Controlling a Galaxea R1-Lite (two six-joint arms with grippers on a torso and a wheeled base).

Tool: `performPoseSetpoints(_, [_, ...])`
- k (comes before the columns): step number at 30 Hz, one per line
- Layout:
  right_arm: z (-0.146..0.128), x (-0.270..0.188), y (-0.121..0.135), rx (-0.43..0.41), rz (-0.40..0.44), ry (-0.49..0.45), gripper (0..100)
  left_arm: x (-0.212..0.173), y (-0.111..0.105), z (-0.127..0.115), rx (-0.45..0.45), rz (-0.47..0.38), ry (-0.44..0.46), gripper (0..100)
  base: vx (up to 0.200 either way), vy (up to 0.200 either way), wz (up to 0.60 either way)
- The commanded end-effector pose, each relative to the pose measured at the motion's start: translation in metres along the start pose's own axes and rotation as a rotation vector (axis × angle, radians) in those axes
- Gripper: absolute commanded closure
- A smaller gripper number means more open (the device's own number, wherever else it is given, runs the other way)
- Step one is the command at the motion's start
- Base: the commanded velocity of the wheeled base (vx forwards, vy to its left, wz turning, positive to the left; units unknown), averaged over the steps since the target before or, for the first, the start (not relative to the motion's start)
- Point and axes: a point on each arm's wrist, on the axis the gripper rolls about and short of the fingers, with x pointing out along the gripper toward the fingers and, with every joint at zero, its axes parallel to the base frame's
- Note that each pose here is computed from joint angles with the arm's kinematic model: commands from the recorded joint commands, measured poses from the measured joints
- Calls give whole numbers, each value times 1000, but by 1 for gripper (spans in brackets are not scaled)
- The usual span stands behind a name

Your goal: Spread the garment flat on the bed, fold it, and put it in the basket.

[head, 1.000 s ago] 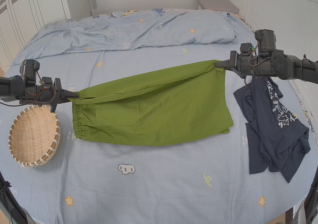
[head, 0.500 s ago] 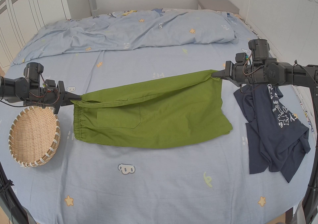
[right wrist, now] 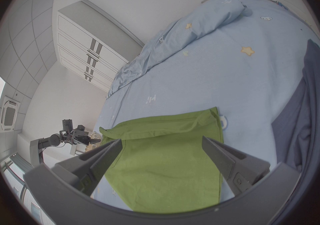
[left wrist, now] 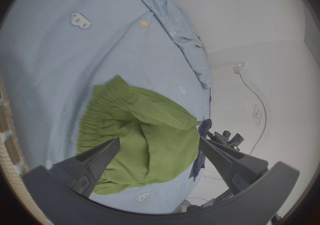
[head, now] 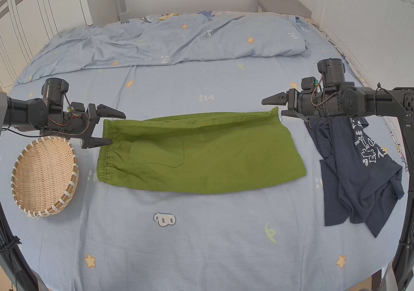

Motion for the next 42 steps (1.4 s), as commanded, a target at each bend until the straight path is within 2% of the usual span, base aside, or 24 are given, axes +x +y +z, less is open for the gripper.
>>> performPoseSetpoints(1, [-6, 2, -2, 4, -2, 19, 0, 11, -14, -3, 12, -27, 17, 0, 0, 0, 0])
performPoseSetpoints(4, [-9, 2, -3, 10, -8, 29, 0, 19, -17, 6, 20, -53, -11, 0, 0, 0, 0])
performPoseSetpoints(8, [-11, -10, -1, 12, -15, 33, 0, 40, -5, 40, -31, -86, -144, 0, 0, 0, 0])
performPoseSetpoints(10, [-11, -10, -1, 12, -15, 33, 0, 40, -5, 40, -31, -86, -144, 0, 0, 0, 0])
performPoseSetpoints(11, [-12, -27, 6, 11, -13, 25, 0, 51, -2, 59, -82, -90, -219, 0, 0, 0, 0])
performPoseSetpoints(16, [-14, -54, 13, -3, -12, -27, 0, 59, 6, 66, -88, -87, -237, 0, 0, 0, 0])
performPoseSetpoints(21, [-24, -72, 18, -14, -1, -64, 0, 55, 0, 64, -99, -81, -241, 0, 0, 0, 0])
performPoseSetpoints(24, [-33, -79, 20, -17, 1, -73, 0, 27, -30, 54, -74, -96, -252, 0, 0, 0, 0])
performPoseSetpoints(25, [-34, -79, 21, -18, 2, -73, 0, 25, -32, 53, -75, -97, -253, 0, 0, 0, 0])
performPoseSetpoints(27, [-42, -89, 25, -28, 8, -90, 0, -14, -62, 37, -40, -122, -284, 0, 0, 0, 0])
performPoseSetpoints(29, [-47, -93, 26, -40, 13, -109, 0, -35, -76, 23, -24, -128, -298, 0, 0, 0, 0])
performPoseSetpoints(31, [-51, -98, 24, -42, 13, -131, 0, -47, -80, 8, -27, -119, -298, 0, 0, 0, 0])
performPoseSetpoints(33, [-51, -100, 24, -42, 26, -147, 0, -50, -75, -5, -37, -103, -278, 0, 0, 0, 0])
performPoseSetpoints(34, [-50, -100, 24, -41, 34, -162, 0, -49, -61, -19, -23, -68, -258, 0, 0, 0, 0])
performPoseSetpoints(35, [-50, -100, 24, -38, 35, -163, 0, -49, -55, -22, -18, -54, -256, 0, 0, 0, 0])
performPoseSetpoints(36, [-49, -102, 24, -33, 34, -168, 0, -49, -32, -32, 12, -4, -252, 0, 0, 0, 0])
performPoseSetpoints(38, [-49, -103, 23, -31, 31, -171, 0, -47, -17, -41, 38, 26, -240, 0, 0, 0, 0])
performPoseSetpoints(40, [-49, -110, 28, -37, 35, -179, 0, -42, 3, -53, 119, 61, -244, 0, 0, 0, 0])
performPoseSetpoints(42, [-50, -110, 29, -37, 38, -177, 0, -41, 16, -54, 129, 92, -272, 0, 0, 0, 0])
